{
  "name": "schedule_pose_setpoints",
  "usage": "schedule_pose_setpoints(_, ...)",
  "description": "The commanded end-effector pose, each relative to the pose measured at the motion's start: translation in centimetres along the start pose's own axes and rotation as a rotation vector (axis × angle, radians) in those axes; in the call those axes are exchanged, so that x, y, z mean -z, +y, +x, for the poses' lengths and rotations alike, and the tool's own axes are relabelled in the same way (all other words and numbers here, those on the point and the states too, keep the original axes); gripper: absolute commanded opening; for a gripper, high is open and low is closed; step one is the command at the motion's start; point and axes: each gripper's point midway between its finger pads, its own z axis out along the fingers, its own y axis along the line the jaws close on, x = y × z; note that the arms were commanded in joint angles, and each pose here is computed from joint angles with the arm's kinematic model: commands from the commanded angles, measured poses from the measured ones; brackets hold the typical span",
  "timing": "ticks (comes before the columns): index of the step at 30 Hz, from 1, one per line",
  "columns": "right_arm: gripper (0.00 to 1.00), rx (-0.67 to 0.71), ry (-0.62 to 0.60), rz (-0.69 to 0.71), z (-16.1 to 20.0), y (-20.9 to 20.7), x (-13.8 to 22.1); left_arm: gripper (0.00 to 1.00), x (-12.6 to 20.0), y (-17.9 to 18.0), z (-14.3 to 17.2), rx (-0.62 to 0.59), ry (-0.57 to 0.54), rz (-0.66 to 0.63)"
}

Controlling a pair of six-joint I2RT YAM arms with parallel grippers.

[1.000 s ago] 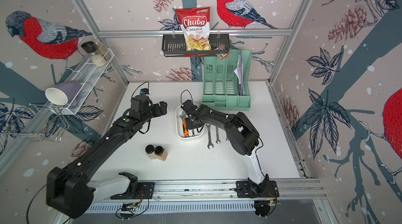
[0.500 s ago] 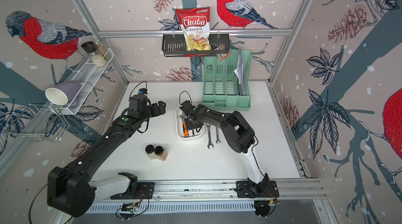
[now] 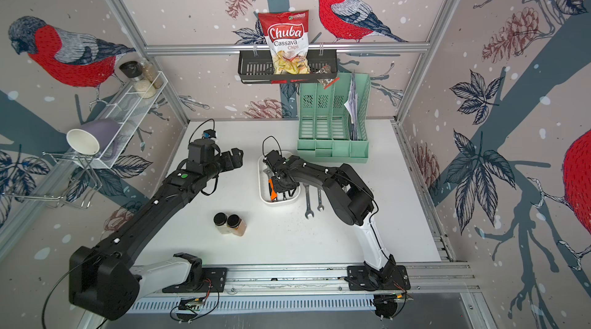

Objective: Take out the wrench from the storage box
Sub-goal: Pick up the wrench from the storage box.

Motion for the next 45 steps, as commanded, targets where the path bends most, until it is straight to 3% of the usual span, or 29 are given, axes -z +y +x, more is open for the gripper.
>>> schedule_pose_setpoints(1,0.28,-0.016,0.053,0.018,1.6,-0.5,-1.4,0.96,0.2,-0.2,-0.4,0.002,-0.016,0.013)
schedule_pose_setpoints(16,0.10,-0.033,0.040,0.021,1.1,-1.3,-1.3,0.96,0.2,0.1,-0.5,0.004,-0.020,0.003)
schedule_pose_setpoints(36,0.10,-0.008,-0.019,0.021,-2.9,-1.3,0.8,0.96,0.1,0.3,-0.4,0.008,-0.015,0.000)
schedule_pose_setpoints(45,0.10,-0.007,-0.014,0.025,-2.9,-1.6,0.5,0.96,0.1,0.3,-0.4,0.009,-0.014,0.000)
